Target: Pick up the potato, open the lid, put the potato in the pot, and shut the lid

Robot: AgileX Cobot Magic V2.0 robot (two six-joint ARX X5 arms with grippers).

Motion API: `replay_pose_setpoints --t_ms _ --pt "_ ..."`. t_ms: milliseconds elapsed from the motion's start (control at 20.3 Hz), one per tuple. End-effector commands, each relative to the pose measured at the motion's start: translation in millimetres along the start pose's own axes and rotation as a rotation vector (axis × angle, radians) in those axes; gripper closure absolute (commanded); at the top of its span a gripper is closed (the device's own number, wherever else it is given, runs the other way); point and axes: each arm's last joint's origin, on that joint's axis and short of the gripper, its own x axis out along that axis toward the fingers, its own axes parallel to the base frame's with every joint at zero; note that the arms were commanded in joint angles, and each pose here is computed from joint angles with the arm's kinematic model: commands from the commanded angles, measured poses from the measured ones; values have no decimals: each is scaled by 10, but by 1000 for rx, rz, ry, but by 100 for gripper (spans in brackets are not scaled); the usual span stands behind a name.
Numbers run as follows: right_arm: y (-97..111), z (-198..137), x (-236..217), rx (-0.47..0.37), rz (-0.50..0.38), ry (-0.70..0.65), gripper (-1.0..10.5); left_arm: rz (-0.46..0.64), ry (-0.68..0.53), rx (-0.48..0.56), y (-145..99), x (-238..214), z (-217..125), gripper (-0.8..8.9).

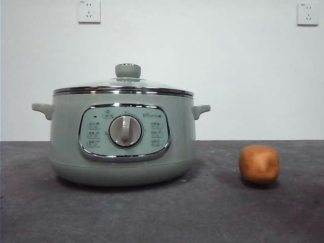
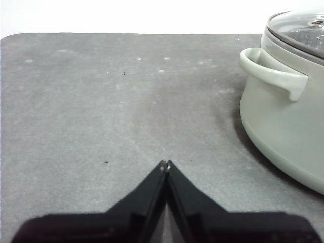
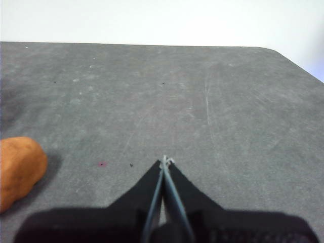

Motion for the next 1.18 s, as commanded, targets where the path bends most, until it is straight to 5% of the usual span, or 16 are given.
replay_pose_setpoints --t_ms 49,247,986,1183 --pt "4 -23 8 12 8 2 946 0 3 -1 0 10 -26 816" --pt "5 -23 8 22 13 2 946 1 1 0 0 10 -25 816" --pt "6 -6 7 309 21 -11 938 -2 -17 -4 -2 9 -6 815" --pt "15 70 -19 322 68 -28 734 -2 -32 -6 -3 3 23 813"
